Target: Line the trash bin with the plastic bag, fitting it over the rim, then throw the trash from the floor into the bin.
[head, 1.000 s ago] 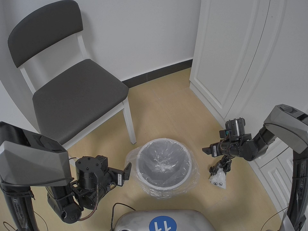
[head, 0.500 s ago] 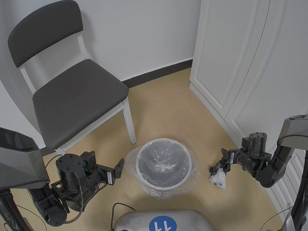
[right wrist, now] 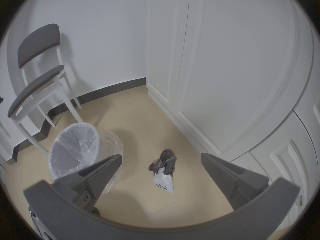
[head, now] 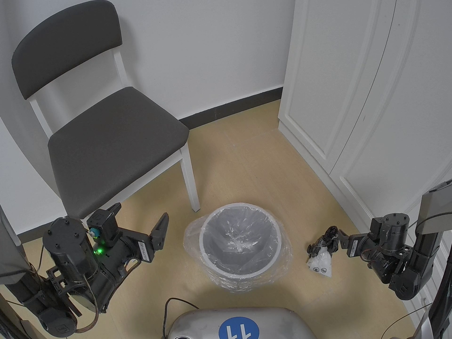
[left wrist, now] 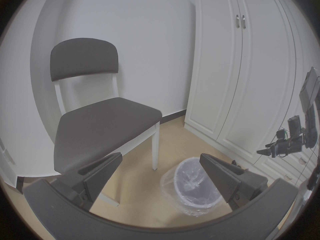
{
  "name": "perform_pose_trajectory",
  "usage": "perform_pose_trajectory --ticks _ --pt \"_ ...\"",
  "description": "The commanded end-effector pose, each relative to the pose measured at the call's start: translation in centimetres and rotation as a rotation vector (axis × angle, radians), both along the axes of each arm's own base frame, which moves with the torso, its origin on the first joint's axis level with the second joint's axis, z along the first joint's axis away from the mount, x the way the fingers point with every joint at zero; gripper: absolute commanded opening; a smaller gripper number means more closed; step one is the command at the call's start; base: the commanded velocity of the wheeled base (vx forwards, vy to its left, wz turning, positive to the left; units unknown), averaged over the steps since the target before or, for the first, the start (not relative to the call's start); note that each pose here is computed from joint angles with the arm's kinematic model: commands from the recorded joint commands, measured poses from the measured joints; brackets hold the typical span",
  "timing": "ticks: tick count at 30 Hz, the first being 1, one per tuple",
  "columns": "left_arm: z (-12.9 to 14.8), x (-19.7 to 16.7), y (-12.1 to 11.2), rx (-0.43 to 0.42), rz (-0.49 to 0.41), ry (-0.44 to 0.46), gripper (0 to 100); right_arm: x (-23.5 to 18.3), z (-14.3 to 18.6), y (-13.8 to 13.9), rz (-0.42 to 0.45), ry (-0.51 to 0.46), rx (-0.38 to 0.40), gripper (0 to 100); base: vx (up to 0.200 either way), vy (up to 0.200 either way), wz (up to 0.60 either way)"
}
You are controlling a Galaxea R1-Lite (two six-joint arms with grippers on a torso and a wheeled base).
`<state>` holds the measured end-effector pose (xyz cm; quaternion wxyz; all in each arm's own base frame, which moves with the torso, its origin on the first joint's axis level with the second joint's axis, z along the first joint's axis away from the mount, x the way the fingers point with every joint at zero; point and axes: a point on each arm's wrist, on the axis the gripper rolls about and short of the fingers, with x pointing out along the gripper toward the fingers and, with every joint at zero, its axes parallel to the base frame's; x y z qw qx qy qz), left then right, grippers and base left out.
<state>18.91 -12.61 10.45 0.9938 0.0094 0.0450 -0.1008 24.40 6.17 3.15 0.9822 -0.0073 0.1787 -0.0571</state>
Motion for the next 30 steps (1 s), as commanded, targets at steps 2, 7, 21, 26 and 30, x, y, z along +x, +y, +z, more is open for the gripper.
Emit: perform_pose_trajectory --ticks 2,7,21,26,30 --pt "0.4 -0.6 -1.3 -0.033 -0.022 -0.017 100 0.9 -0.3 -0.5 -0.085 -0.023 -0.013 100 0.0 0.0 0.0" --pt "0.2 -1.3 -1.0 -0.023 -0.031 -0.002 100 1.2 -0.9 -2.0 -0.138 0.004 -0.035 100 0.0 0.0 0.0" --pt "0.1 -1.5 -1.1 -0.02 -0.037 0.003 100 4.9 2.2 -1.9 -0.147 -0.006 -0.048 100 0.0 0.0 0.0" --pt "0.1 -1.6 -0.9 -0.017 -0.034 0.005 100 7.2 7.3 -1.4 -0.181 0.048 0.033 100 0.0 0.0 0.0" --pt "0.6 -1.8 -0.7 -0.028 -0.03 -0.013 100 8.2 12.3 -0.9 -0.192 0.187 0.16 100 0.0 0.0 0.0"
